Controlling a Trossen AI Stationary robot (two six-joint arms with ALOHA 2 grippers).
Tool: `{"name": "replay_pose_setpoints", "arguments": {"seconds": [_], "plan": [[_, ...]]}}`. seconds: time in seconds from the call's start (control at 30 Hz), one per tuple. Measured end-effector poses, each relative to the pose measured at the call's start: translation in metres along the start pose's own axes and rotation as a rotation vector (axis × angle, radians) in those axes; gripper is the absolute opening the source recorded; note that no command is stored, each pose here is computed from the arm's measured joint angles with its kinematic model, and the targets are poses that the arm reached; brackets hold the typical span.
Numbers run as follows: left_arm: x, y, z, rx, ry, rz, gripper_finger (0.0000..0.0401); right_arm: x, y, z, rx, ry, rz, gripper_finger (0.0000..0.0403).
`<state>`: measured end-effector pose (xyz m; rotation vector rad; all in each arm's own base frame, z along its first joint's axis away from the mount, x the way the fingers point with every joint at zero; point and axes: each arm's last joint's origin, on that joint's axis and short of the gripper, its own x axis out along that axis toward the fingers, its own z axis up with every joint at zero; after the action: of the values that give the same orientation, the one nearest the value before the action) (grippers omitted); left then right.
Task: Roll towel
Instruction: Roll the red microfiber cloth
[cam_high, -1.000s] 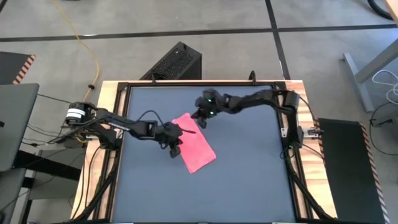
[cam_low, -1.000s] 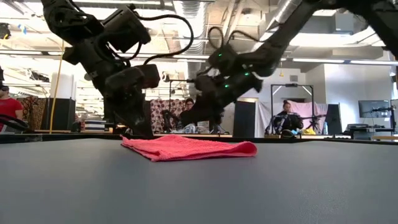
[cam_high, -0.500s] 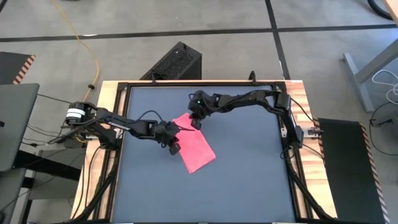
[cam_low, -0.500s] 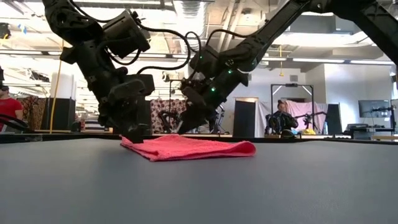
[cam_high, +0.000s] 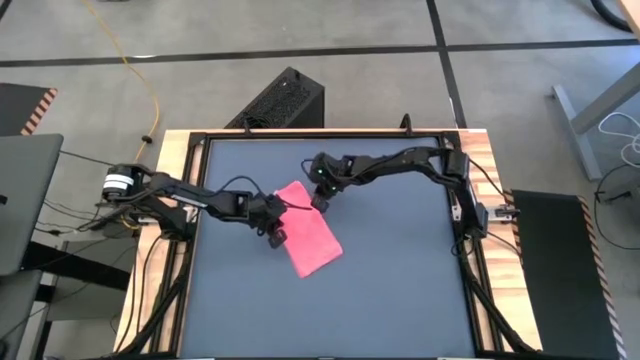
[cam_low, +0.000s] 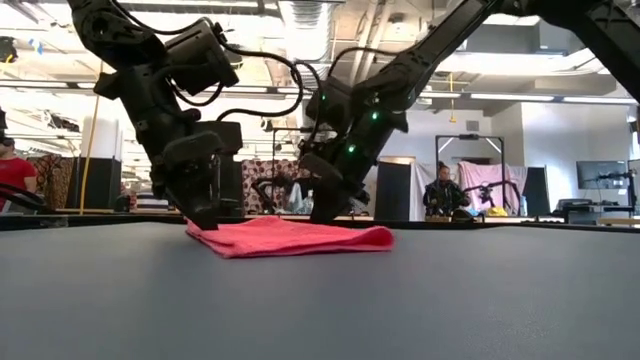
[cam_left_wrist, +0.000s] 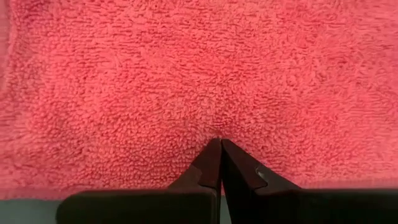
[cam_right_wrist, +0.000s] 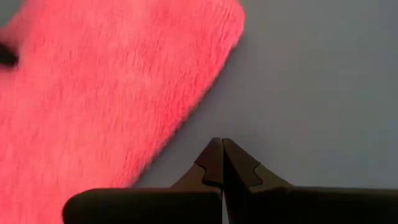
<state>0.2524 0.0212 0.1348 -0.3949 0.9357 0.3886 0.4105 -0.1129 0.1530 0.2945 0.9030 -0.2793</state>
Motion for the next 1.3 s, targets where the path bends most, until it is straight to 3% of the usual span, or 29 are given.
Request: {"name": "replay_pose_setpoints", "arguments": {"seconds": [0.17, 0.37, 0.53, 0.8, 1.0, 1.3], "plan": [[-0.012, 0.012, 0.004, 0.029, 0.009, 0.028, 0.0000, -0.037, 0.029, 0.007, -0.062, -0.074, 0.004, 0.0017], [-0.050, 0.015, 0.016, 0.091, -0.101, -0.098, 0.0000, -0.067, 0.057, -0.039, -0.161, -0.168, 0.142, 0.0017], [-0.072, 0.033, 0.028, 0.133, -0.269, 0.068, 0.0000, -0.074, 0.067, -0.085, -0.236, -0.217, 0.202, 0.0017], [-0.026, 0.078, 0.050, 0.066, -0.192, -0.070, 0.0000, -0.057, 0.100, -0.120, -0.156, -0.164, 0.249, 0.0017], [-0.001, 0.079, 0.080, 0.157, -0.183, -0.091, 0.0000, -0.049, 0.116, -0.133, -0.095, -0.146, 0.227, 0.0017], [0.056, 0.081, 0.112, 0.275, 0.078, -0.128, 0.0000, -0.034, 0.140, -0.148, 0.008, -0.134, 0.252, 0.0017]]}}
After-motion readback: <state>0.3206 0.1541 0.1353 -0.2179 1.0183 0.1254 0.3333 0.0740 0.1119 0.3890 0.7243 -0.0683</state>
